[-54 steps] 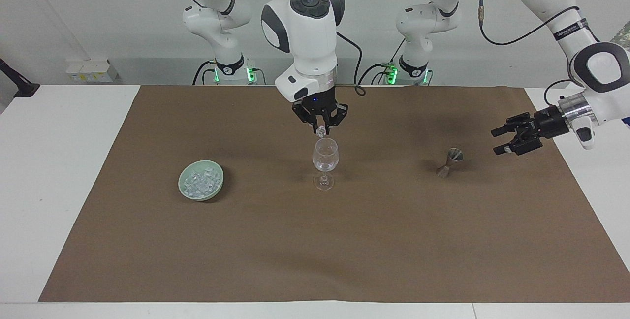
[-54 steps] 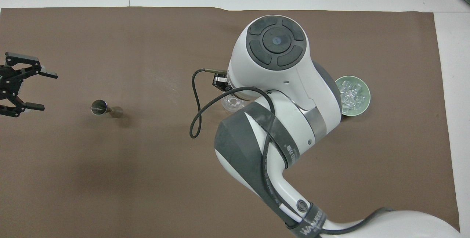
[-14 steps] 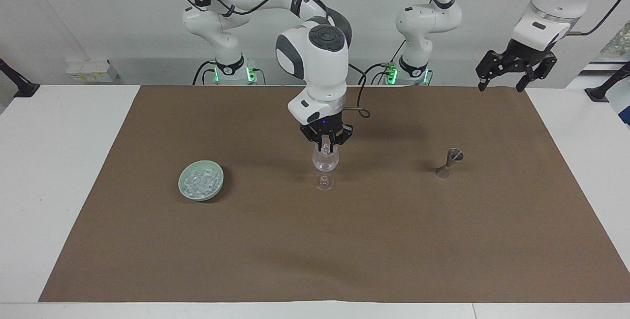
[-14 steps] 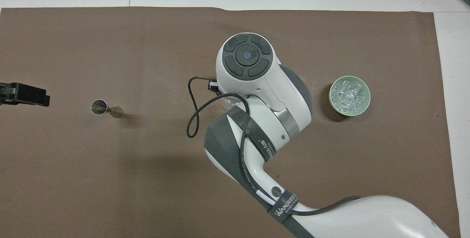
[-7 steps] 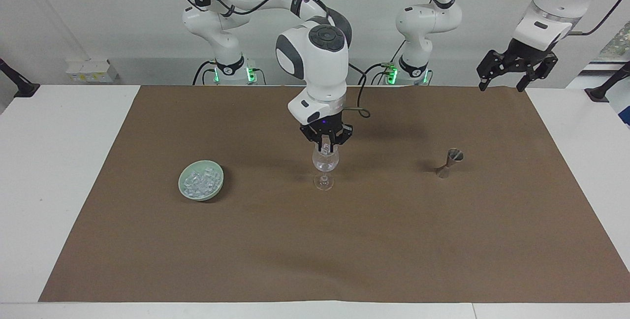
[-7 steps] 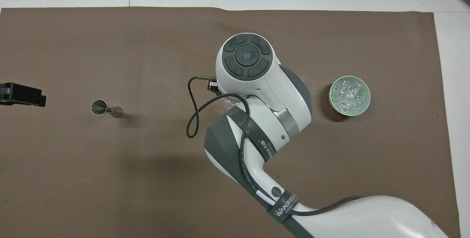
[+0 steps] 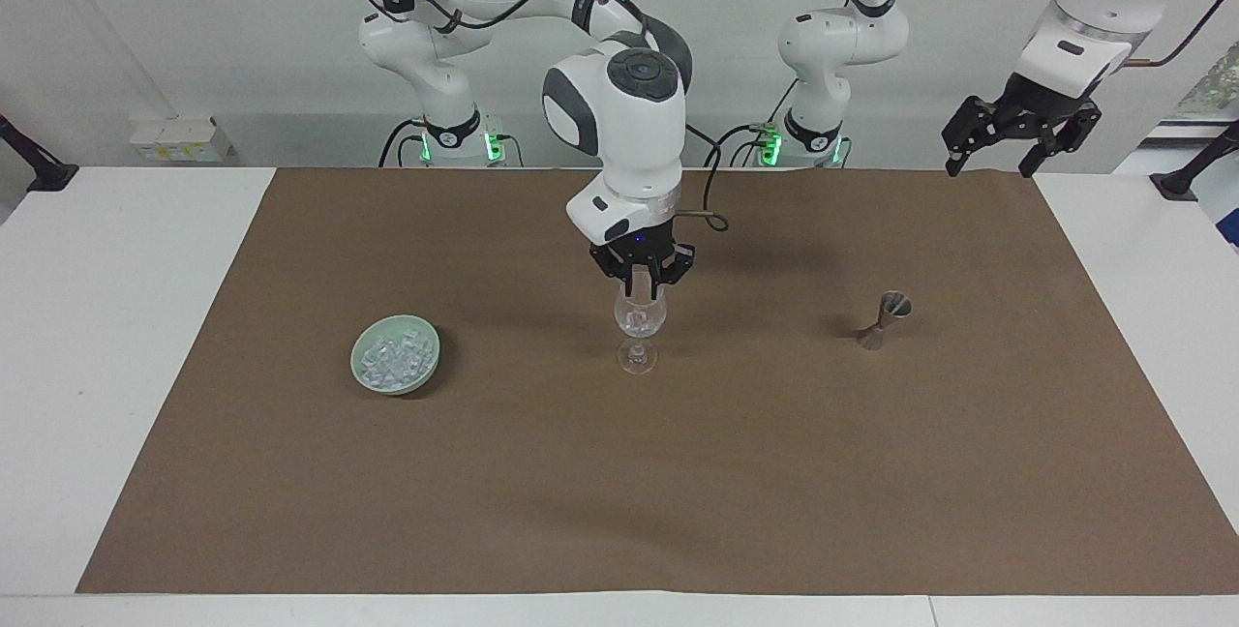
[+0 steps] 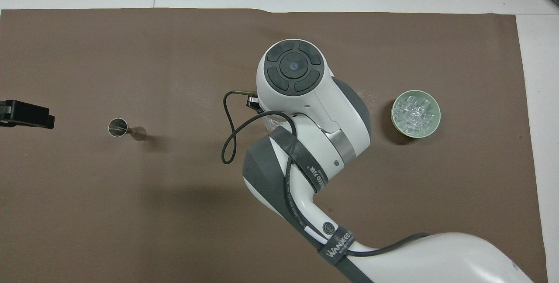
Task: Pour wine and add ice with both arms
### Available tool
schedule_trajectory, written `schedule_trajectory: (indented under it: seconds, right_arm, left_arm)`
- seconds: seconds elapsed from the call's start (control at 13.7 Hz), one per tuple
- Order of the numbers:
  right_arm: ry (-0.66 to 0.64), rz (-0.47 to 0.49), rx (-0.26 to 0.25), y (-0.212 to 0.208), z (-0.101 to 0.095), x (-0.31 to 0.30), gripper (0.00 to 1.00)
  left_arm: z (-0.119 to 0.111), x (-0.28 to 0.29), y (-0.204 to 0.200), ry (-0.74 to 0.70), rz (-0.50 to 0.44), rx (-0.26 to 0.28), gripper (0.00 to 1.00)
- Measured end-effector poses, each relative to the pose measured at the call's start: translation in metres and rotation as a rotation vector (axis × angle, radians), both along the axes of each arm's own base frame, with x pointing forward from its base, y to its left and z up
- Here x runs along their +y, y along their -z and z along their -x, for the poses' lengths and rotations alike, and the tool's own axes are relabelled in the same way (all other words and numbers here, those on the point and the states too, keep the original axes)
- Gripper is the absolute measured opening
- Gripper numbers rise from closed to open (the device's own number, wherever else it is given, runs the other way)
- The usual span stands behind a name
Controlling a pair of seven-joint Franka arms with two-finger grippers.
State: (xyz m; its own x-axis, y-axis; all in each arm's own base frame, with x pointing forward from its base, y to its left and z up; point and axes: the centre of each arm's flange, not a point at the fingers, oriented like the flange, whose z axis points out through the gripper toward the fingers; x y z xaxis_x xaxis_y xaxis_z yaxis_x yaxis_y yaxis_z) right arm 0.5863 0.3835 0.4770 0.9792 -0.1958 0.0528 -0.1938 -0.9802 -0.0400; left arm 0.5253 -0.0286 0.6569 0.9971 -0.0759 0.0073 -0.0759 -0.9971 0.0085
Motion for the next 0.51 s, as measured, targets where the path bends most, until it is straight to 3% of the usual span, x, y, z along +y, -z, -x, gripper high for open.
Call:
schedule_trajectory:
  seconds: [0.51]
  right_arm:
    - [0.004,-0.002,-0.006,-0.0057,0.0012,-0.0007,0.36]
  left_arm:
    - [0.0008,0.0017,0.0003,-0.003,0.001,0.006,1.00]
